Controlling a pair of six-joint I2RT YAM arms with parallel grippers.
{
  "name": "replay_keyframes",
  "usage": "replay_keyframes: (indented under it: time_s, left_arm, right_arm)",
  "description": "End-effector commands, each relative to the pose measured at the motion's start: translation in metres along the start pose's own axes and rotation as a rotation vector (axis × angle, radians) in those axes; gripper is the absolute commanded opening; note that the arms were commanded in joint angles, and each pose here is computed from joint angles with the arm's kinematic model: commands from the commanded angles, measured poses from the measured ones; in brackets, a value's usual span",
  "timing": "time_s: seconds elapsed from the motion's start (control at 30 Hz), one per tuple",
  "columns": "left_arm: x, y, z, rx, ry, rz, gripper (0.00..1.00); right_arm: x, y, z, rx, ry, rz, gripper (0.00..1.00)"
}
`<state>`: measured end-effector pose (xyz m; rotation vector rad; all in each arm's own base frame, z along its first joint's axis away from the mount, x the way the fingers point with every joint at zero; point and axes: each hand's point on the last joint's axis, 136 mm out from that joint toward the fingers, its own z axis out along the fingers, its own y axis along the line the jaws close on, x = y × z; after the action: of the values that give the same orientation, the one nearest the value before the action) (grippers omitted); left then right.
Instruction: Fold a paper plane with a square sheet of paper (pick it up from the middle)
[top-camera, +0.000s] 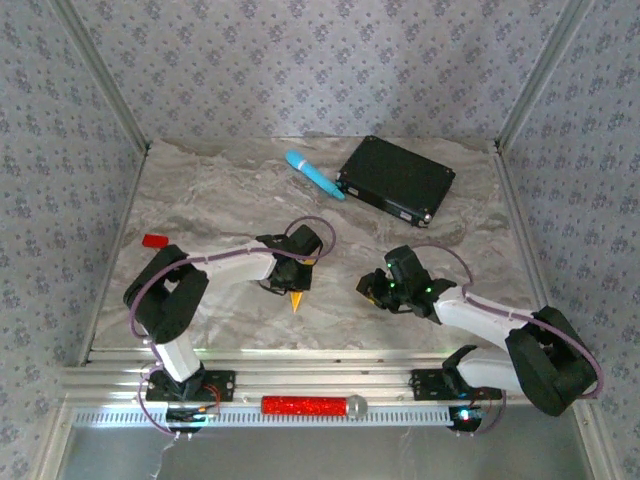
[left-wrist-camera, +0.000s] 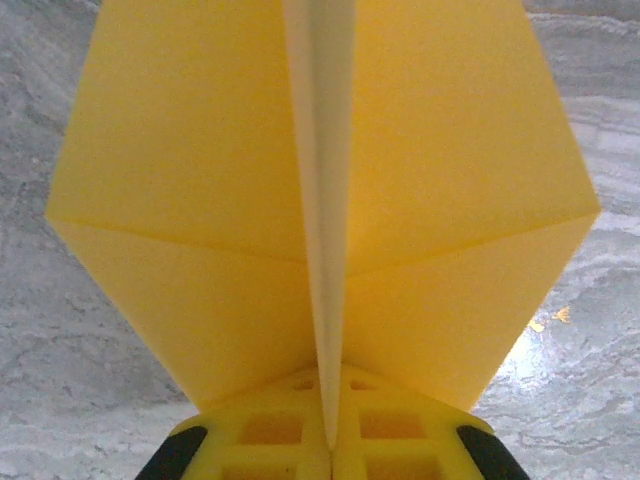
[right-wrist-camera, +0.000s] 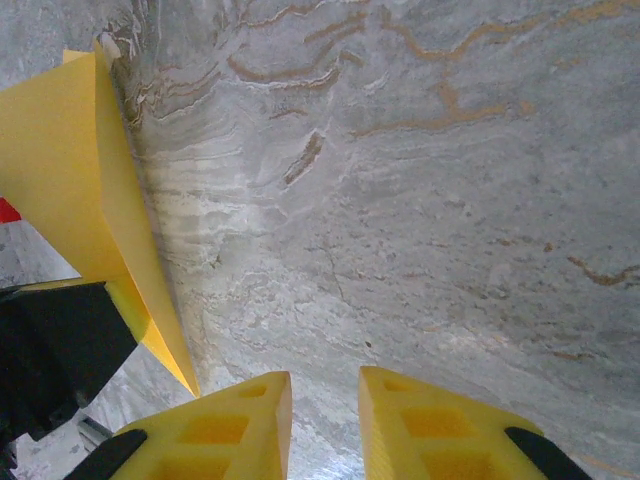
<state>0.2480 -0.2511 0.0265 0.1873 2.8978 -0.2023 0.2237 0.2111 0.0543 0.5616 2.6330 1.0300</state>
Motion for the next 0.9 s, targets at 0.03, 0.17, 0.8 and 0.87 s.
replay_keyframes:
  time_s: [0.03,0.17,0.8,0.87]
  left_arm:
    - [0.003,0.004,0.002,-0.029,0.027,-0.011,0.08]
    - [0.005,0.006,0.005,-0.036,0.034,-0.013,0.11]
    - [0.022,0.026,0.02,-0.133,0.051,-0.035,0.35]
    - [0.024,0.027,0.02,-0.146,0.044,-0.041,0.37]
  right_arm:
    - [-0.001,-0.009,-0.001,0.022,-0.014,0.006,0.25]
    - [-0.001,-0.009,0.0,0.025,-0.015,0.007,0.25]
    - [0.001,-0.007,0.006,0.02,0.003,-0.001,0.25]
    - [0.001,-0.007,0.006,0.02,0.002,-0.001,0.26]
